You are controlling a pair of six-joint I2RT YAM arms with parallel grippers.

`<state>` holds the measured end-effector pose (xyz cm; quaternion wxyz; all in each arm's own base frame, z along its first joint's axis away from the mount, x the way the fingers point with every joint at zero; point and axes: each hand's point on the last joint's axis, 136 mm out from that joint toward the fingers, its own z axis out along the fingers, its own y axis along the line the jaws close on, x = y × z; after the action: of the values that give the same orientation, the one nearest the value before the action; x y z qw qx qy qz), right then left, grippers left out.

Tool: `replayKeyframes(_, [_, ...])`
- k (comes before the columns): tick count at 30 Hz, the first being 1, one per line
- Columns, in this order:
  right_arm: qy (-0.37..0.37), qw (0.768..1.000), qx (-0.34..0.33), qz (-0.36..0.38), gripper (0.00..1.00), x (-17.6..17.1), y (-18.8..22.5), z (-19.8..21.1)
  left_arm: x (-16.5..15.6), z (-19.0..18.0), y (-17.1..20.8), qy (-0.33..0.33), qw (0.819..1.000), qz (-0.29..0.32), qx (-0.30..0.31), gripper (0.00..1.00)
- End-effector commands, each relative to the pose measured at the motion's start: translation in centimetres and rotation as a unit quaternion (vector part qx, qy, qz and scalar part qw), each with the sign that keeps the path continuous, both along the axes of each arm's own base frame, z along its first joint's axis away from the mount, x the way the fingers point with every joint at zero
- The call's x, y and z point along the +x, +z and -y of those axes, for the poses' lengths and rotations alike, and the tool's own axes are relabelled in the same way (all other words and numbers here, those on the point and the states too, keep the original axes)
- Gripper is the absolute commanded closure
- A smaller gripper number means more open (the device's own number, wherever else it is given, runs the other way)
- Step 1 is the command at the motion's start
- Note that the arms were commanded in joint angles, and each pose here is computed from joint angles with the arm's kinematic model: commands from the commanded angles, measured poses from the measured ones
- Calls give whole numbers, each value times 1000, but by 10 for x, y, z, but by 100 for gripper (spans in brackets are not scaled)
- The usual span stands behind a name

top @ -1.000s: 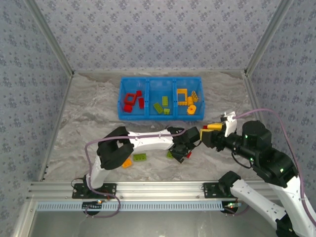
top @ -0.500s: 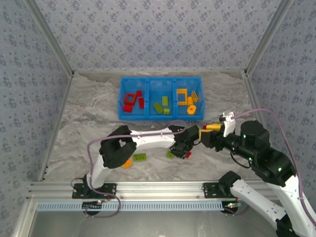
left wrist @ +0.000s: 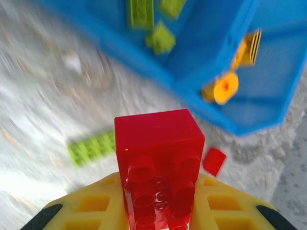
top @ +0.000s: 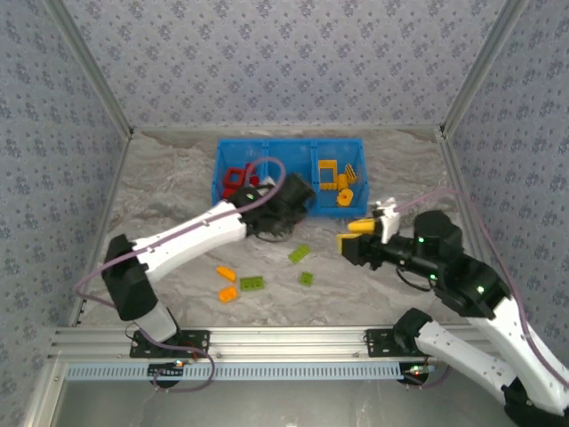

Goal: Sort the legos into containers by color

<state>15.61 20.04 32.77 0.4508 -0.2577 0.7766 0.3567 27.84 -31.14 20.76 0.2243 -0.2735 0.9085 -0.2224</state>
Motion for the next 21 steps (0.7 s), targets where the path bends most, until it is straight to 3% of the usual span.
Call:
replayKeyframes(1, [41, 993, -9, 108, 47, 6, 16, -54, 13, -67, -27, -88, 988, -20, 122, 74])
replayKeyframes(5, [83, 973, -57, 208, 47, -7, 6, -136, 46, -110, -27, -129, 981, -7, 142, 74])
replayKeyframes(12, [24, 956, -120, 267, 46, -3, -32, -226, 97, -137, -63, -161, 976, -55, 138, 78])
replayKeyframes(21, [-15, 962, -127, 241, 46, 6, -54, -238, 141, -131, -94, -180, 969, -73, 151, 77])
